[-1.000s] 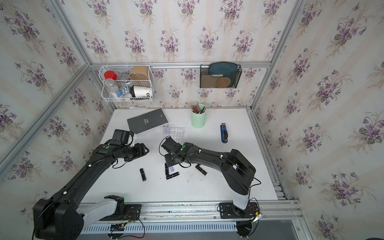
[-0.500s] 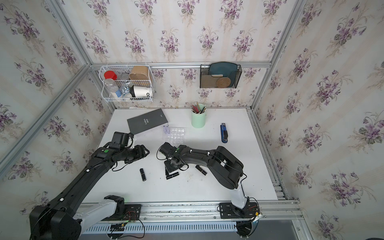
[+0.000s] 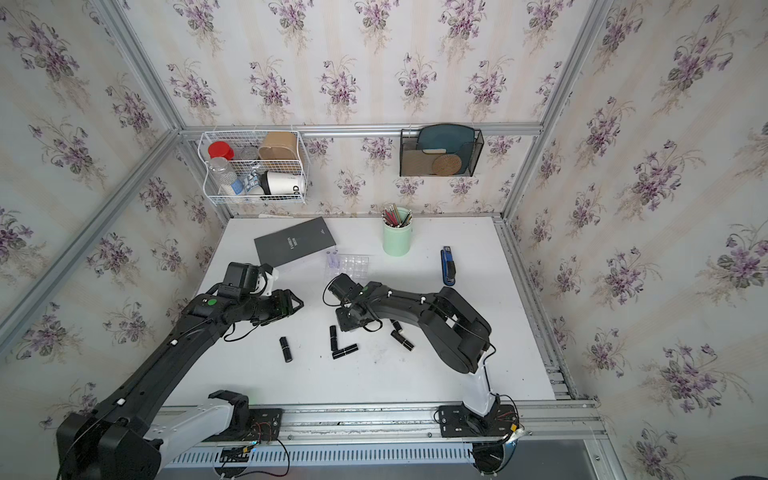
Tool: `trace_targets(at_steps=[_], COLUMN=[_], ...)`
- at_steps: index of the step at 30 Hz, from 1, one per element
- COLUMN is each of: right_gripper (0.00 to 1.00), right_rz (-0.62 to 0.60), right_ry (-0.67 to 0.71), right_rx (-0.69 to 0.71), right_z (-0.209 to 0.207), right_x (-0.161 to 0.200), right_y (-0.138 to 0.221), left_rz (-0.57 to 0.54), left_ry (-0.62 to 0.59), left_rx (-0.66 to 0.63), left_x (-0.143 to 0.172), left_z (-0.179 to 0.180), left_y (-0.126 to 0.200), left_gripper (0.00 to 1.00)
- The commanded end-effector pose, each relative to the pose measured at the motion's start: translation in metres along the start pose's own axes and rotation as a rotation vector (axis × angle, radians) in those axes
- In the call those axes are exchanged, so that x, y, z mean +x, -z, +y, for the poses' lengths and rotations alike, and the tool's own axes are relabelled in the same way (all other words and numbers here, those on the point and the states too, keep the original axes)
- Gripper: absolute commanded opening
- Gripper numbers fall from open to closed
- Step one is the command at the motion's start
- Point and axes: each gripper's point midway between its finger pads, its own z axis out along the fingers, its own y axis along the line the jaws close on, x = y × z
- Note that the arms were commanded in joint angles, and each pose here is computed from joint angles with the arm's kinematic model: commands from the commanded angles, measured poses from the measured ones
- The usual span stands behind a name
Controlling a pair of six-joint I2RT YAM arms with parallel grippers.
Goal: Arrange the lipsticks in the organizer
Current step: Pick up the lipstick at the center of the board.
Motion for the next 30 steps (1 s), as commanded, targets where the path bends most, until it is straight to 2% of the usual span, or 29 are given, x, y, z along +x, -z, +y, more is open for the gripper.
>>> trace_targets(at_steps=[1, 4, 7, 11, 17, 23, 25, 28, 30], right_gripper=[0.16, 0.15, 0.14, 0.15, 0.15, 0.15, 0.15, 0.15, 0.15], right_rz=[-0.119, -0.195, -0.254, -0.293, -0.262, -0.208, -0.191, -0.178, -0.17], right_ry=[-0.1, -0.193, -0.271, -0.33, -0.345, -0.344, -0.346, -0.348, -0.35], right_rx=[-0.187, -0.328, -0.483, -0.626, -0.755, -0.783, -0.792, -0.804, -0.819], right_z=[0.021, 0.031, 0.049, 0.065, 0.08, 0.082, 0.082, 0.083, 0.085], right_x=[-0.028, -0.041, -0.051, -0.058, -0.056, -0.042, -0.037, -0.034, -0.033], right_y=[0.032, 0.06, 0.082, 0.104, 0.123, 0.125, 0.125, 0.126, 0.127], left_rz=[0.069, 0.127, 0.172, 0.179, 0.181, 0.156, 0.143, 0.142, 0.152], left_ry=[-0.038, -0.044, -0.066, -0.108, -0.149, -0.212, -0.226, -0.235, -0.242], left_rx=[0.15, 0.279, 0.416, 0.528, 0.525, 0.475, 0.465, 0.446, 0.438], left_x=[0.017, 0.038, 0.055, 0.058, 0.057, 0.045, 0.042, 0.041, 0.043], left_z=[-0.025, -0.047, -0.078, -0.104, -0.102, -0.102, -0.102, -0.1, -0.098], left_y=[0.0, -0.011, -0.023, -0.025, -0.031, -0.03, -0.03, -0.032, -0.033], left_gripper=[0.64, 0.65, 0.71, 0.71, 0.57, 0.56, 0.5, 0.34, 0.29])
